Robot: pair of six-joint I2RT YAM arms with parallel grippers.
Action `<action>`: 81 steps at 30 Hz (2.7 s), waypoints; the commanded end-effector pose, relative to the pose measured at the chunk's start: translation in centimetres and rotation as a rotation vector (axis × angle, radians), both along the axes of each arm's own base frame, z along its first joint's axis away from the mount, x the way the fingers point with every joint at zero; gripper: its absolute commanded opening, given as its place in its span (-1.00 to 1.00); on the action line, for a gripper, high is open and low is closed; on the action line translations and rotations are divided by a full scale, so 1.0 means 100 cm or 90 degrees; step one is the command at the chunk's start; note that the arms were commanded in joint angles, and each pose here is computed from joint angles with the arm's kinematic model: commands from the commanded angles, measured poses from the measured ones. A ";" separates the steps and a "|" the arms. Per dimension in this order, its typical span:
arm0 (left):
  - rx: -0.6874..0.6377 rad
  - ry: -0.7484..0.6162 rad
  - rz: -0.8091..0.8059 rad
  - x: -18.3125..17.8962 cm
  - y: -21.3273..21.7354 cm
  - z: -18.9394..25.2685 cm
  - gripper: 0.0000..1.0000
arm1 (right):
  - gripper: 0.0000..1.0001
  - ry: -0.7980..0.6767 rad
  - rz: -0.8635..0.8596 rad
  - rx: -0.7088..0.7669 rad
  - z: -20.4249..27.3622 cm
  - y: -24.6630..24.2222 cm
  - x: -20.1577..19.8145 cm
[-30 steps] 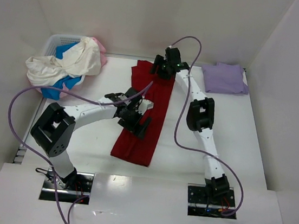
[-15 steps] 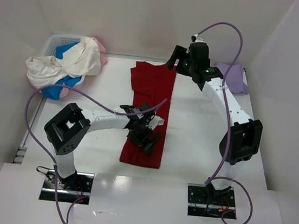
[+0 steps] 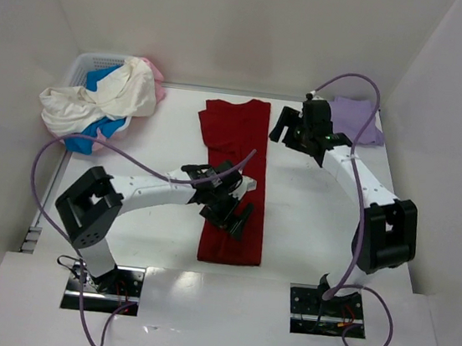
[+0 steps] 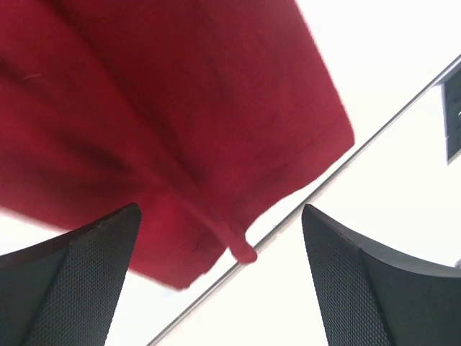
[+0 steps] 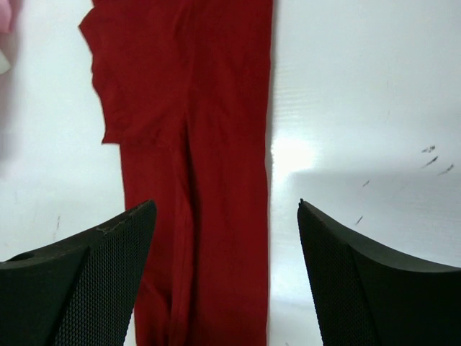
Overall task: Fold and stack the t-shirts
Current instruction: Rotate the tshirt 90 degrees
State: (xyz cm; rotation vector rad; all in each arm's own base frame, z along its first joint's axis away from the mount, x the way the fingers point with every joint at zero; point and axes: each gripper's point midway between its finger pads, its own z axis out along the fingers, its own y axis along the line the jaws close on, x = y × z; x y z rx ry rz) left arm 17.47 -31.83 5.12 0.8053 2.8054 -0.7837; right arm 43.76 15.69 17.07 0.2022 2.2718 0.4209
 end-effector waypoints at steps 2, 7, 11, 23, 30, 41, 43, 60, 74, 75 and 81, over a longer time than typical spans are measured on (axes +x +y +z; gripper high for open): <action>-0.018 -0.113 0.112 0.039 0.009 0.051 1.00 | 0.69 -0.049 0.051 0.053 0.024 0.013 -0.020; 0.037 -0.197 0.190 0.083 0.027 0.043 1.00 | 0.63 -0.026 0.105 0.081 0.011 0.022 -0.047; -0.001 -0.198 0.245 0.119 0.026 0.042 1.00 | 0.39 0.010 0.122 0.091 -0.013 0.025 -0.069; 0.029 -0.067 0.290 0.074 0.052 -0.014 0.68 | 0.04 0.054 0.176 0.102 -0.042 0.059 -0.104; 0.032 -0.030 0.284 0.047 0.058 -0.015 0.24 | 0.04 0.087 0.189 0.105 -0.063 0.076 -0.108; 0.079 0.034 0.309 0.012 0.079 -0.033 -0.62 | -0.01 0.125 0.187 0.083 -0.091 0.082 -0.108; 0.093 0.046 0.314 0.006 0.084 -0.036 -0.84 | -0.01 0.132 0.192 0.080 -0.098 0.085 -0.110; 0.102 0.089 0.313 -0.032 0.085 -0.030 -0.84 | -0.03 0.150 0.181 0.065 -0.112 0.083 -0.106; 0.006 -0.152 0.330 0.096 0.057 0.054 0.50 | -0.03 0.146 0.167 0.062 -0.116 0.090 -0.087; -0.017 -0.175 0.323 0.110 0.051 0.067 0.50 | -0.07 0.150 0.161 0.055 -0.119 0.089 -0.084; -0.073 -0.188 0.270 0.138 0.019 0.068 0.37 | -0.58 0.161 0.149 0.039 -0.129 0.088 -0.078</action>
